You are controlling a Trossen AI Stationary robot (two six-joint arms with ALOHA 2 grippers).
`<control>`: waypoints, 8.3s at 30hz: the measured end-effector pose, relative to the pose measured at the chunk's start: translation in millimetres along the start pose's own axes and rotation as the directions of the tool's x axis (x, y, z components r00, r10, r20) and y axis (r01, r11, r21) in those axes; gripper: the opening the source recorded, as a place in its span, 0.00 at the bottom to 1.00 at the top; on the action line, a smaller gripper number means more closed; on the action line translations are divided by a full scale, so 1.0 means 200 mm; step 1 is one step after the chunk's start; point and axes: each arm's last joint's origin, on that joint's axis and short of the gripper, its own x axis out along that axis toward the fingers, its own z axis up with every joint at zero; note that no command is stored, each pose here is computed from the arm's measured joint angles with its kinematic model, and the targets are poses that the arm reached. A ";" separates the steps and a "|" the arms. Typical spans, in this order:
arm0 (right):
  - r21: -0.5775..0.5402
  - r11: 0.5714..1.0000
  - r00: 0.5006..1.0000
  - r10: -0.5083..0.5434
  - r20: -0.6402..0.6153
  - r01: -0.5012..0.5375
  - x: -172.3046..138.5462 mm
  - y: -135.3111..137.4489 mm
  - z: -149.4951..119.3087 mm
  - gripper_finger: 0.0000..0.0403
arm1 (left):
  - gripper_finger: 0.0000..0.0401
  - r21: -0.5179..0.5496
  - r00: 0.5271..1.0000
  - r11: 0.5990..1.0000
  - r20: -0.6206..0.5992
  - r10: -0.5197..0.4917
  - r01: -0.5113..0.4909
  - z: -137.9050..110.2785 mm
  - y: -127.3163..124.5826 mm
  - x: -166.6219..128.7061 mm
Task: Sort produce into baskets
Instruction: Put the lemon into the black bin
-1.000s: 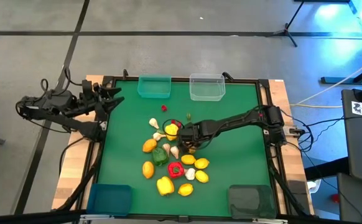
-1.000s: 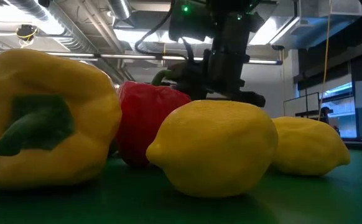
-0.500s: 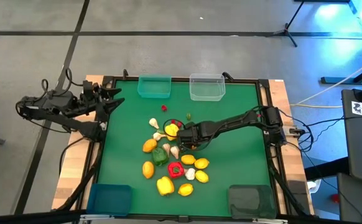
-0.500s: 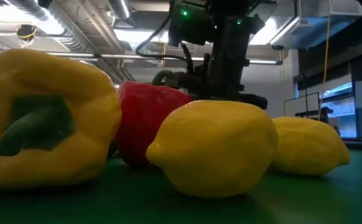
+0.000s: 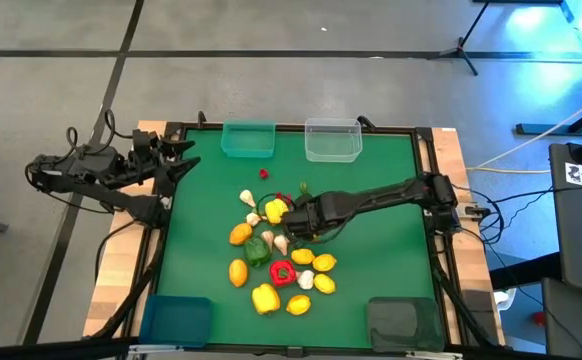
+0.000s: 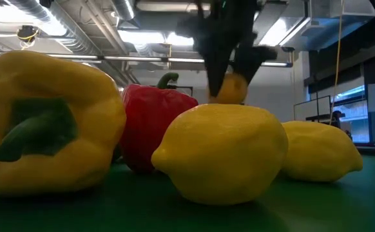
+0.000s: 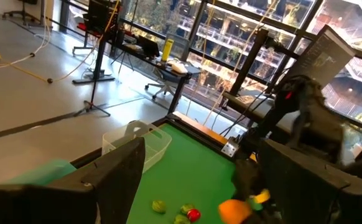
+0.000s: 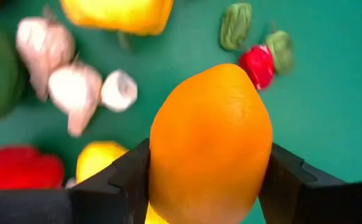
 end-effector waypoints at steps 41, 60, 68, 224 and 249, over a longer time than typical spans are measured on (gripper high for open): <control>0.334 0.940 0.987 -0.015 -0.161 0.069 -0.29 -0.01 -1.51 0.54 | 0.77 -0.136 0.992 0.987 -0.096 0.078 -0.091 -0.09 -0.10 0.16; 0.353 0.933 0.987 -0.010 -0.159 0.067 -0.13 0.00 -1.48 0.86 | 0.77 -0.135 0.992 0.987 -0.098 0.079 -0.092 -0.09 -0.10 0.16; 0.291 0.953 0.996 0.064 0.067 -0.081 -0.53 -0.11 -1.32 0.81 | 0.77 -0.134 0.992 0.987 -0.100 0.076 -0.089 -0.09 -0.10 0.16; 0.123 0.991 0.955 0.084 -0.285 -0.050 -0.36 -0.47 -1.72 0.70 | 0.77 -0.116 0.946 0.990 -0.322 0.034 -0.075 -0.18 -0.07 0.14; -0.174 0.896 0.880 0.438 0.185 -0.409 -0.51 -0.10 -0.87 0.66 | 0.77 -0.113 0.946 0.991 -0.322 0.034 -0.074 -0.18 -0.07 0.14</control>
